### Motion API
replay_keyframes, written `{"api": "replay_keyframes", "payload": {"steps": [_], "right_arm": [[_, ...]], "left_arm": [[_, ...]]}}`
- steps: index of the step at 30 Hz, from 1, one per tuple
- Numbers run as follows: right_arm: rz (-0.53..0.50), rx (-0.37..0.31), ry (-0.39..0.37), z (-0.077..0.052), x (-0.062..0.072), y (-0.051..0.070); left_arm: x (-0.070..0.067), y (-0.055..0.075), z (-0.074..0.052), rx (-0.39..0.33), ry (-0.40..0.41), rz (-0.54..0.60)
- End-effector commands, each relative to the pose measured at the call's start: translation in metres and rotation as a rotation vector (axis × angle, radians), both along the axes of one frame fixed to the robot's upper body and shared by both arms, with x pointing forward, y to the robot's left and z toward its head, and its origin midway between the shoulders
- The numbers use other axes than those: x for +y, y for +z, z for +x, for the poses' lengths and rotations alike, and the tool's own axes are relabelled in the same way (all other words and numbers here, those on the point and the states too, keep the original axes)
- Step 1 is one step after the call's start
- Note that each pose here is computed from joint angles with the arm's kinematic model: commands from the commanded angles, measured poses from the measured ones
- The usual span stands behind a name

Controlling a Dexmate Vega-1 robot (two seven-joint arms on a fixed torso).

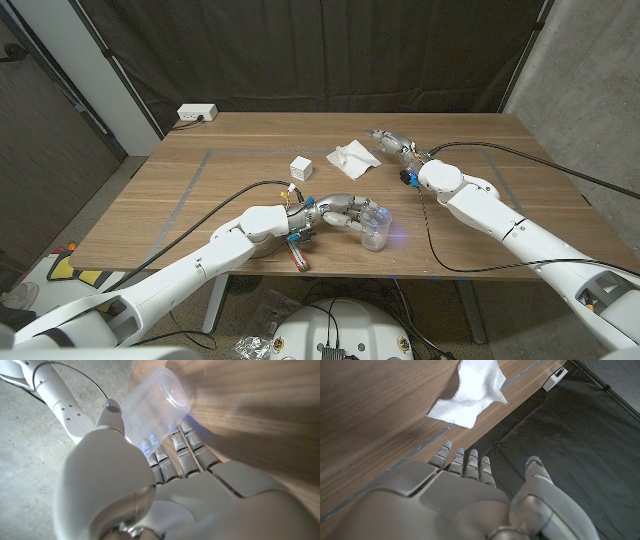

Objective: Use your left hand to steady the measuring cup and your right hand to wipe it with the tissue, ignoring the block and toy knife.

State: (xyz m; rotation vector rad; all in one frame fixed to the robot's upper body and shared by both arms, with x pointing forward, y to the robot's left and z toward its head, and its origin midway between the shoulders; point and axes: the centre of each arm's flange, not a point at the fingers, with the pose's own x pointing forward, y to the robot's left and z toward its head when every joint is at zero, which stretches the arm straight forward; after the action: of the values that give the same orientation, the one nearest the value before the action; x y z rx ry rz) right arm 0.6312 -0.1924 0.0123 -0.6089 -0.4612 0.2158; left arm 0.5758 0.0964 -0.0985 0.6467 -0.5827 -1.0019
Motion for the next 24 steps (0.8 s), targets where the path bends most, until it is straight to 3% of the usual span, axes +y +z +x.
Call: {"api": "replay_keyframes", "payload": {"steps": [1, 24], "right_arm": [[-0.119, -0.009, -0.026, 0.000, 0.014, 0.007], [-0.353, -0.051, -0.114, 0.008, 0.045, 0.018]], "left_arm": [[0.023, 0.020, -0.003, -0.042, 0.083, -0.105], [0.057, 0.050, -0.023, -0.116, 0.141, -0.199]]}}
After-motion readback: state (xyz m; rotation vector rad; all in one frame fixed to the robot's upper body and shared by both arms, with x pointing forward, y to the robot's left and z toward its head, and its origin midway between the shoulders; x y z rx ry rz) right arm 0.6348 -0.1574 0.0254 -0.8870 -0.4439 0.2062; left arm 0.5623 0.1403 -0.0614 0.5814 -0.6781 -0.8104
